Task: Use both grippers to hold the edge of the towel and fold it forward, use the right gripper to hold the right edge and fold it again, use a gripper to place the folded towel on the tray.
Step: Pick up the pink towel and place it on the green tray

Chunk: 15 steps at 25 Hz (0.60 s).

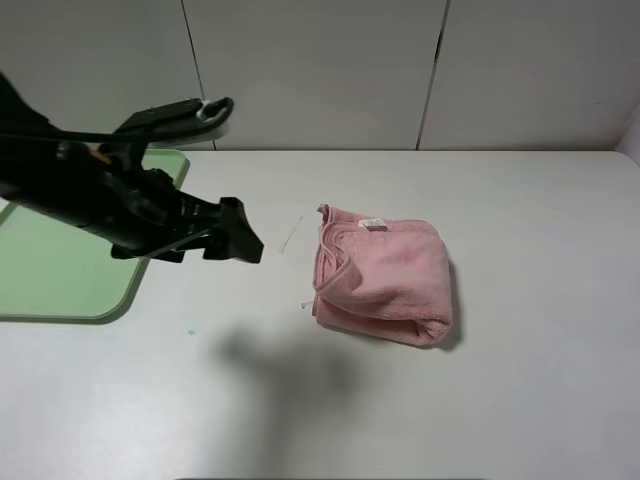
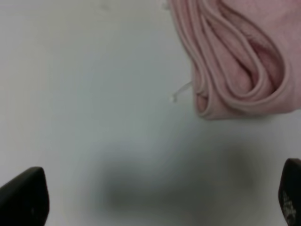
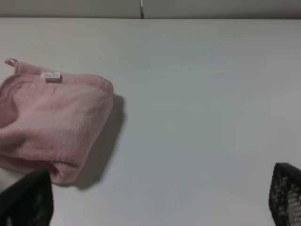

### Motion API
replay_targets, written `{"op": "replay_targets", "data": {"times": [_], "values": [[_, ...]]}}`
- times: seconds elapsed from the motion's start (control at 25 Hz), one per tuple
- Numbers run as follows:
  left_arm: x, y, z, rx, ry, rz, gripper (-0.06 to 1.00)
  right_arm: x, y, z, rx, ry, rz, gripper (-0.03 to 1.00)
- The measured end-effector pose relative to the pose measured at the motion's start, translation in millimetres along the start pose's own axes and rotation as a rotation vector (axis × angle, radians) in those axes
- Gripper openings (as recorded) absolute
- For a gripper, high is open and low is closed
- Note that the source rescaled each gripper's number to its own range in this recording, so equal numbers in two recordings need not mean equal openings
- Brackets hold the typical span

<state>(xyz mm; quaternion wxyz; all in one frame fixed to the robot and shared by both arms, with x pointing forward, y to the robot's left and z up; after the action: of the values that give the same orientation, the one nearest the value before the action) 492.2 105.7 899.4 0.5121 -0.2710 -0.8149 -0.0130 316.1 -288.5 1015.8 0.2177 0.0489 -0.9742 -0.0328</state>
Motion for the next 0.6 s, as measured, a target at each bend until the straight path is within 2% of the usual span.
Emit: {"op": "replay_targets", "data": {"times": [0.24, 0.6], "values": [[-35, -24, -24, -0.040, 0.034, 0.034, 0.98, 0, 0, 0, 0.000, 0.000, 0.000, 1.00], [-85, -41, -39, -0.076, 0.088, 0.048, 0.98, 0, 0, 0, 0.000, 0.000, 0.000, 1.00]]}}
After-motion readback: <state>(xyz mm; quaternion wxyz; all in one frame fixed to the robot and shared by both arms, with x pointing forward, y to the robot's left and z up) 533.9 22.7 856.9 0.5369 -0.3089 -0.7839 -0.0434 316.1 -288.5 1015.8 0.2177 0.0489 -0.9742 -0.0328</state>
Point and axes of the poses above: a point on each arm's last joint axis where the gripper is mounted, x pointing back along that axis away from the gripper, y along the wrist's bending axis when the last joint is at zero, z = x × y, the point moved 9 cm from there along -x, pointing out along that axis toward the gripper, and after that the axes turned 5 degrees about -x, right-handed, at the moved point
